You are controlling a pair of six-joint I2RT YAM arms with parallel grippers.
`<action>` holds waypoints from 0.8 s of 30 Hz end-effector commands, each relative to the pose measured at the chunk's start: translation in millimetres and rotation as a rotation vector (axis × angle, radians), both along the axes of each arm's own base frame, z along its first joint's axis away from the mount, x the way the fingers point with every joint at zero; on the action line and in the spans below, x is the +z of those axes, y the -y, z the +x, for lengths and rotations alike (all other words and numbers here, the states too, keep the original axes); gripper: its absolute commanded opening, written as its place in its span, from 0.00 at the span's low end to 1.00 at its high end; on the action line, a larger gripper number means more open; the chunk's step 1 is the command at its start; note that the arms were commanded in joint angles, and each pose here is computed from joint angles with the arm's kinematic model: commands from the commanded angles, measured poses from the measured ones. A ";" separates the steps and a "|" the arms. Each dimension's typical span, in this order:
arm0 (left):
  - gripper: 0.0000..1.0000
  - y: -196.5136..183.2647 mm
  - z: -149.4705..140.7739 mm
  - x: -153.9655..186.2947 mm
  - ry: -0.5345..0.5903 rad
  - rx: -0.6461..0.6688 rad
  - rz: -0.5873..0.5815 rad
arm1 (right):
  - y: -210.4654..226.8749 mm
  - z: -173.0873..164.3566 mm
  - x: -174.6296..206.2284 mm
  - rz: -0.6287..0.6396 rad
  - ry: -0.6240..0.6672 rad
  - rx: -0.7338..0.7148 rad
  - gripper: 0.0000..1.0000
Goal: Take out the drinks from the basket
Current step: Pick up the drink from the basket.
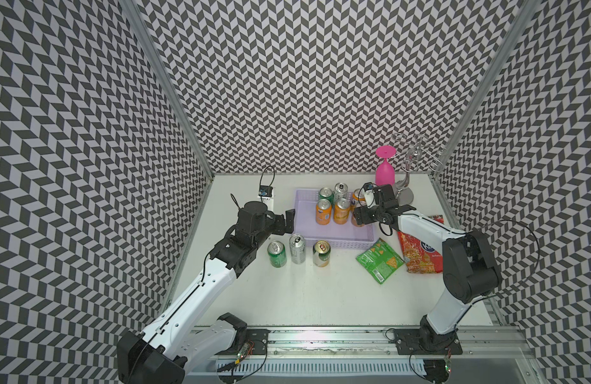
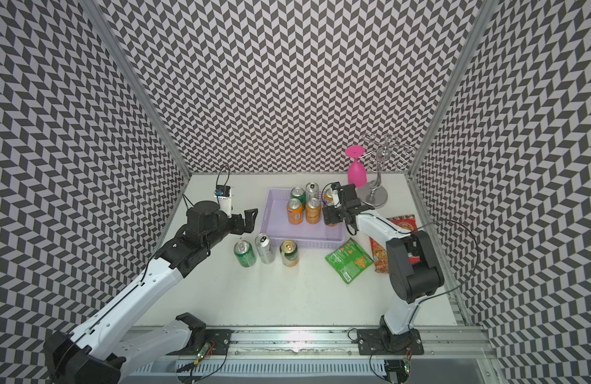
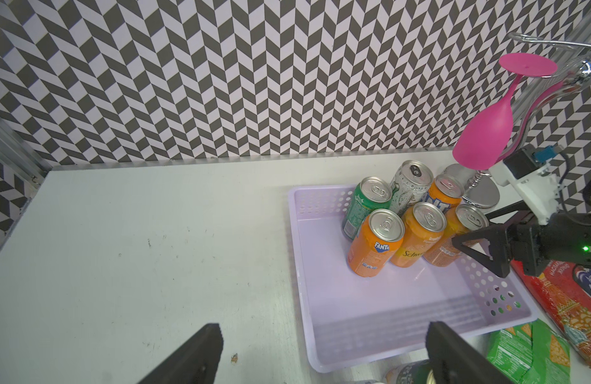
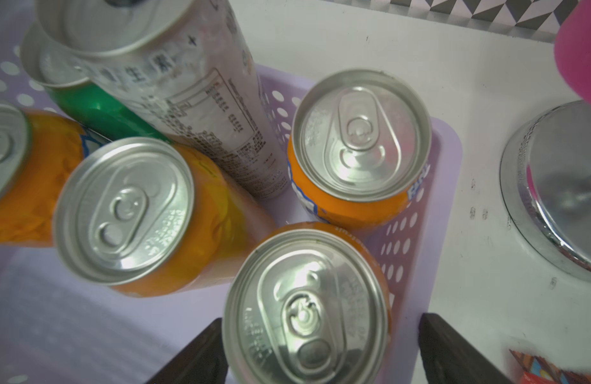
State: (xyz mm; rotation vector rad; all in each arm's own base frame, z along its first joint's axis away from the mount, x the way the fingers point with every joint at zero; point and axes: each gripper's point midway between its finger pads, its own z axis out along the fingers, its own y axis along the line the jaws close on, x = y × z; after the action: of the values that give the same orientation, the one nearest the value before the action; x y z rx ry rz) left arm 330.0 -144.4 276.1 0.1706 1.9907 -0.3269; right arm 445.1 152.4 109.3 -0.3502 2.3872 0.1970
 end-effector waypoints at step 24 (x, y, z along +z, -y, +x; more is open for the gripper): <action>0.99 1.3 4.0 -0.4 0.009 -0.013 -0.034 | -17.2 7.5 25.0 -0.010 0.076 0.022 0.60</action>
State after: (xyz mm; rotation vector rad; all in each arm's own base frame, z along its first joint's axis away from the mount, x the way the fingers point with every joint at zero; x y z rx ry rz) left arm 332.4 -145.5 275.3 0.1693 1.9873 -0.3527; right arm 453.7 166.5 101.0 -0.3936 2.3907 0.1593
